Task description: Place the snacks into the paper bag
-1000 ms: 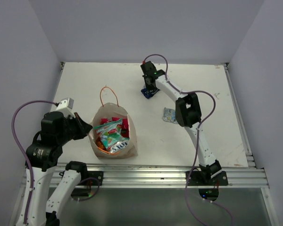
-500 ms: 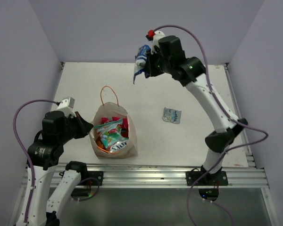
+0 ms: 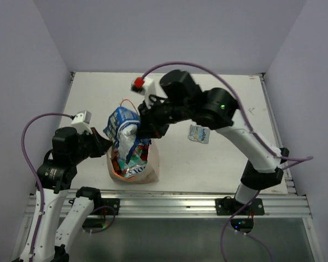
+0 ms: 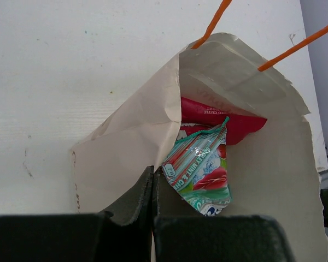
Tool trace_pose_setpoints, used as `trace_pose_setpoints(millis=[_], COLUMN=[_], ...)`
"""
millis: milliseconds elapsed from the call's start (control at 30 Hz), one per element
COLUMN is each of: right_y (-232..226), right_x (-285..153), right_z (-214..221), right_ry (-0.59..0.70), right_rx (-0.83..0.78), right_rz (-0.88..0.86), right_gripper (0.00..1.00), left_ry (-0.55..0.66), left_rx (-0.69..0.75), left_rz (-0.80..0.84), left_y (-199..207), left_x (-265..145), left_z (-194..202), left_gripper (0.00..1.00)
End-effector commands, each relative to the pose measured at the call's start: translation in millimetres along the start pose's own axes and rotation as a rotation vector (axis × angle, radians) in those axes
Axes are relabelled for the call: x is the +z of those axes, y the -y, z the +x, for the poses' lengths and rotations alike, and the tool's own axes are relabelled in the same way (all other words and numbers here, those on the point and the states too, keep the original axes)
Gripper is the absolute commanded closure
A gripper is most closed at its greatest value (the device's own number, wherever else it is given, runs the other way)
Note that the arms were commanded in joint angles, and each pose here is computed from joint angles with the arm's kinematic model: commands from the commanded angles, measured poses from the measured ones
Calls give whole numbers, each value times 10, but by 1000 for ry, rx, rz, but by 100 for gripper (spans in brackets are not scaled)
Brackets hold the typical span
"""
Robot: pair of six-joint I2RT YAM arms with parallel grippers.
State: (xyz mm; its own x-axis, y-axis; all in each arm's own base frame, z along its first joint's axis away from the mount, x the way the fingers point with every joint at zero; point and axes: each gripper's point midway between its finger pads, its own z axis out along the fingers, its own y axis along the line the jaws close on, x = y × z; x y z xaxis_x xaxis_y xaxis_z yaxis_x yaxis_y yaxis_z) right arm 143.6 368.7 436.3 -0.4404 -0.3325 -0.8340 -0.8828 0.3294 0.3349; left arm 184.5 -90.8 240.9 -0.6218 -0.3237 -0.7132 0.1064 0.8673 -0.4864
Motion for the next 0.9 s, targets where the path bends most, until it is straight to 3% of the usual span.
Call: trace_pose_setpoints(millis=[0, 400, 567, 867], right_y=[-1, 232, 377, 520], right_x=[345, 476, 813, 1434], right_z=[615, 950, 1183, 1368], right_ry=[-243, -369, -476, -534], right_rx=[71, 63, 32, -25], right_rz=[10, 168, 205, 233], right_gripper=[100, 100, 100, 100], left_ry=[11, 29, 40, 55], left_rx=[43, 47, 51, 51], left_rz=[39, 56, 64, 66], left_y=[43, 52, 78, 100], left_x=[28, -52, -87, -147], left_z=[-15, 49, 29, 7], left_gripper=[100, 100, 100, 100])
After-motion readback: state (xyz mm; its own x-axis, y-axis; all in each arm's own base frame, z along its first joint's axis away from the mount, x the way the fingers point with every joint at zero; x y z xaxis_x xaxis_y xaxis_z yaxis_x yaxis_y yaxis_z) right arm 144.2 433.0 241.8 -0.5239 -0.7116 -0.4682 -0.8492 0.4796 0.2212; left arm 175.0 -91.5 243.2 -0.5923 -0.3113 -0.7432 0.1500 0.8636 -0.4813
